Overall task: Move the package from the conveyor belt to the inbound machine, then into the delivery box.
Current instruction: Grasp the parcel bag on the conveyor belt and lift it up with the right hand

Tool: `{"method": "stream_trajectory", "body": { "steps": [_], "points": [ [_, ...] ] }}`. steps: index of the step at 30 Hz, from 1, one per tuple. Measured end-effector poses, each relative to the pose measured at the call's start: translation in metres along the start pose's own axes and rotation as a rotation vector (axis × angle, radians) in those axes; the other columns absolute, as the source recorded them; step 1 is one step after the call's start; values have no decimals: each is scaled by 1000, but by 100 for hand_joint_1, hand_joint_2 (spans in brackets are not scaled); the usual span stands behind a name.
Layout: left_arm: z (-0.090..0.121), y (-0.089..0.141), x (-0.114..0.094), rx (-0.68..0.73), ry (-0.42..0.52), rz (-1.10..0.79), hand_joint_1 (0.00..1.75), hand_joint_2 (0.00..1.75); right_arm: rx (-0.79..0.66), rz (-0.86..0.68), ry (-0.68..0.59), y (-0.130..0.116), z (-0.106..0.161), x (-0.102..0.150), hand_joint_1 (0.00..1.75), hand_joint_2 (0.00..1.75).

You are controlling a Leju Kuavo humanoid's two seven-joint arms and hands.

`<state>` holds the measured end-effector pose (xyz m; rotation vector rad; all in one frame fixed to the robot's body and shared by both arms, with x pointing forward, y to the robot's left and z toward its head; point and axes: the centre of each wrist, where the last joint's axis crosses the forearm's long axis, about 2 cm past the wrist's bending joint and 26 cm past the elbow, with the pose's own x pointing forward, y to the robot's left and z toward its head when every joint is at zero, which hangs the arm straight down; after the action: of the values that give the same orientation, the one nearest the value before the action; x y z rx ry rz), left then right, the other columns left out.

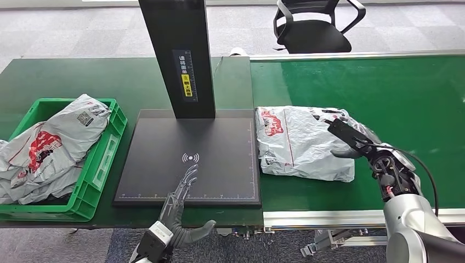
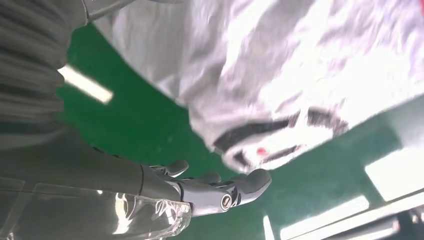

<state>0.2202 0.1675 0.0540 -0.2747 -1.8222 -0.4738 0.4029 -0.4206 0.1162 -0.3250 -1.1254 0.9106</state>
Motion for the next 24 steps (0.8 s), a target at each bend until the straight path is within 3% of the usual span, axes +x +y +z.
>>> {"method": "stream_trajectory", "body": {
  "steps": [5, 10, 17, 21, 24],
  "points": [
    [-3, 1, -3, -5, 5, 0, 0, 175, 199, -82, 16, 26, -7, 7, 0, 175],
    [-2, 0, -5, -2, 14, 1, 0, 175, 371, -95, 165, 41, -11, 15, 0, 175],
    [-2, 0, -5, 8, 31, 1, 0, 175, 454, -19, 254, 46, -14, 22, 0, 175],
    [-2, -1, -5, 13, 35, 4, 0, 175, 474, 27, 274, 50, -16, 25, 170, 175],
    [-1, -1, -5, 13, 38, 6, 0, 175, 480, 47, 279, 51, -16, 26, 173, 175]
  ]
}}
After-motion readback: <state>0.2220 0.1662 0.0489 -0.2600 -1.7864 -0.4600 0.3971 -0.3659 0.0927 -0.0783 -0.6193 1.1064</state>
